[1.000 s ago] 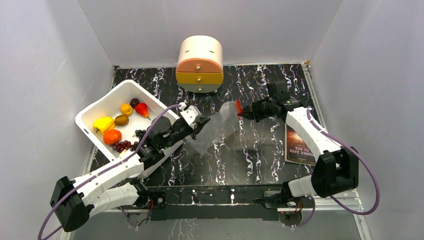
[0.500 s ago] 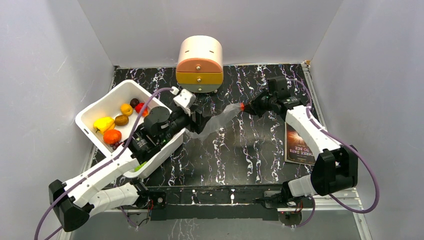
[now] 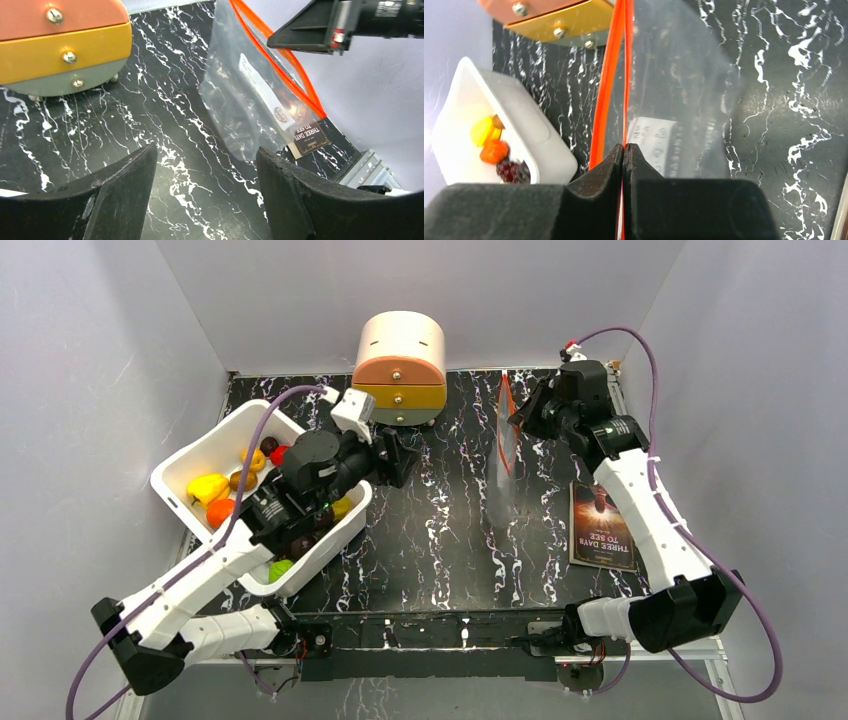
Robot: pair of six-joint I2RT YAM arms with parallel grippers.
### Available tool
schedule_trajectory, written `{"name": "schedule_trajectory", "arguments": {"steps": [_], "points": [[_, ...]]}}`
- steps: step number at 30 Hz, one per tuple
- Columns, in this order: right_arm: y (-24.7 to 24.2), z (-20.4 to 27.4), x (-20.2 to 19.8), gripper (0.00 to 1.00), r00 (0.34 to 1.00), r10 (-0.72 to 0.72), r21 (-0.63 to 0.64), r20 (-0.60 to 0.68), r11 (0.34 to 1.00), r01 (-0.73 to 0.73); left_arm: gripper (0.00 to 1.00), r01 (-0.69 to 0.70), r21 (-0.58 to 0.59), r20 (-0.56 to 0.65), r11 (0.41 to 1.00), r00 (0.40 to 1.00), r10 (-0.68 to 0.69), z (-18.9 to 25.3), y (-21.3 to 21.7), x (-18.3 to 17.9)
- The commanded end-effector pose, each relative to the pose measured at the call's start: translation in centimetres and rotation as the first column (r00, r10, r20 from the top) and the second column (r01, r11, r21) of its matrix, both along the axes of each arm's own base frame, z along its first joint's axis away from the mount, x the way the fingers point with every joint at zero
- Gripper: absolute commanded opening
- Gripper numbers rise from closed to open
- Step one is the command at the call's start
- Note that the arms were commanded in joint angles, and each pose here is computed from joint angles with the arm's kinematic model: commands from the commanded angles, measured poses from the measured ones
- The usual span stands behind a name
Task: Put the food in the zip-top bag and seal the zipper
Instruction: Open the zipper of the food storage bag.
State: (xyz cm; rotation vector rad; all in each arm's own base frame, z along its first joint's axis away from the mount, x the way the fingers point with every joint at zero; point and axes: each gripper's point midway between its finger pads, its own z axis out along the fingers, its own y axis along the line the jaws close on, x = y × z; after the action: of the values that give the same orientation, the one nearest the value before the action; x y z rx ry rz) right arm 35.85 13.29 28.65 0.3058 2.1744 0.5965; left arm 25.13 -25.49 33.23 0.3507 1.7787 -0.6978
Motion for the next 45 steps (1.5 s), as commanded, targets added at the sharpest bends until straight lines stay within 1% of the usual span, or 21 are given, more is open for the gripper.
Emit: {"name": "schedule_trajectory", "arguments": {"steps": [1, 3, 5, 10, 14, 18, 24, 28, 29, 31, 32, 34, 35, 37, 39, 40, 41, 43, 45], "points": [[2.7, 3.1, -1.7, 0.00, 0.970, 0.211, 0.002, 0.123, 0.977, -0.212, 0.71, -0.037, -0.011, -0.111, 0.999, 0.993, 0.035, -0.6, -1.2, 0.8], [5.0, 2.5, -2.7, 0.00, 0.945, 0.308, 0.064, 0.113, 0.947, -0.316, 0.71, -0.067, -0.009, -0.163, 0.998, 0.984, 0.064, -1.3, -1.8, 1.4], [7.1, 1.9, -3.5, 0.00, 0.929, 0.352, 0.088, 0.114, 0.928, -0.363, 0.71, -0.066, -0.020, -0.207, 0.998, 0.976, 0.061, -1.7, -2.7, 1.8], [11.1, 1.1, -5.3, 0.00, 0.908, 0.395, 0.099, 0.141, 0.907, -0.410, 0.75, -0.089, -0.065, -0.303, 0.994, 0.951, 0.065, -3.6, -4.3, 2.2], [12.7, 0.5, -6.2, 0.00, 0.898, 0.415, 0.100, 0.145, 0.897, -0.430, 0.74, -0.126, -0.099, -0.380, 0.987, 0.921, 0.079, -5.8, -4.8, 2.2], [13.0, 0.4, -6.7, 0.00, 0.901, 0.406, 0.078, 0.150, 0.904, -0.421, 0.68, -0.160, -0.082, -0.451, 0.984, 0.886, 0.106, -8.0, -4.6, 2.1], [13.1, 0.7, -6.8, 0.00, 0.902, 0.399, 0.080, 0.164, 0.906, -0.416, 0.52, -0.137, -0.065, -0.546, 0.988, 0.834, 0.080, -10.3, -4.9, 2.0], [13.7, 0.7, -7.1, 0.00, 0.889, 0.426, 0.100, 0.171, 0.890, -0.446, 0.50, -0.126, -0.070, -0.555, 0.990, 0.829, 0.067, -11.2, -5.3, 2.5], [13.8, 0.6, -7.2, 0.00, 0.887, 0.431, 0.104, 0.169, 0.887, -0.451, 0.49, -0.126, -0.059, -0.569, 0.990, 0.819, 0.071, -12.1, -5.5, 2.8], [13.7, 0.4, -7.2, 0.00, 0.888, 0.430, 0.100, 0.163, 0.888, -0.448, 0.45, -0.129, -0.064, -0.581, 0.990, 0.811, 0.068, -12.5, -5.5, 3.0], [13.6, 0.2, -7.1, 0.00, 0.891, 0.427, 0.089, 0.155, 0.892, -0.443, 0.40, -0.129, -0.067, -0.584, 0.989, 0.809, 0.066, -12.6, -5.5, 3.2], [12.8, -0.5, -6.7, 0.00, 0.908, 0.400, 0.053, 0.127, 0.911, -0.409, 0.27, -0.134, -0.066, -0.580, 0.989, 0.812, 0.072, -12.4, -5.2, 3.4], [12.3, -0.7, -6.5, 0.00, 0.919, 0.378, 0.030, 0.114, 0.923, -0.383, 0.20, -0.141, -0.066, -0.574, 0.988, 0.815, 0.078, -12.3, -5.0, 3.5], [11.0, -1.5, -5.9, 0.00, 0.944, 0.320, -0.026, 0.077, 0.947, -0.319, 0.10, -0.151, -0.067, -0.564, 0.986, 0.821, 0.087, -12.0, -4.5, 3.7], [9.6, -2.0, -5.3, 0.00, 0.965, 0.260, -0.088, 0.038, 0.963, -0.256, 0.05, -0.150, -0.069, -0.565, 0.986, 0.821, 0.085, -11.9, -4.2, 3.8], [9.1, -1.9, -5.0, 0.00, 0.970, 0.242, -0.123, 0.027, 0.964, -0.237, 0.04, -0.139, -0.088, -0.550, 0.986, 0.833, 0.068, -11.0, -4.0, 3.7], [8.6, -1.1, -4.6, 0.00, 0.974, 0.225, -0.160, 0.021, 0.963, -0.219, 0.03, -0.128, -0.103, -0.534, 0.986, 0.844, 0.054, -10.4, -4.0, 3.6], [6.7, -0.9, -4.0, 0.00, 0.989, 0.145, -0.254, -0.026, 0.956, -0.147, 0.00, -0.134, -0.101, -0.519, 0.986, 0.852, 0.062, -9.9, -3.5, 3.6], [5.0, -0.5, -3.6, 0.00, 0.996, 0.079, -0.330, -0.042, 0.940, -0.089, 0.00, -0.145, -0.079, -0.509, 0.986, 0.856, 0.085, -9.8, -2.9, 3.7]]}}
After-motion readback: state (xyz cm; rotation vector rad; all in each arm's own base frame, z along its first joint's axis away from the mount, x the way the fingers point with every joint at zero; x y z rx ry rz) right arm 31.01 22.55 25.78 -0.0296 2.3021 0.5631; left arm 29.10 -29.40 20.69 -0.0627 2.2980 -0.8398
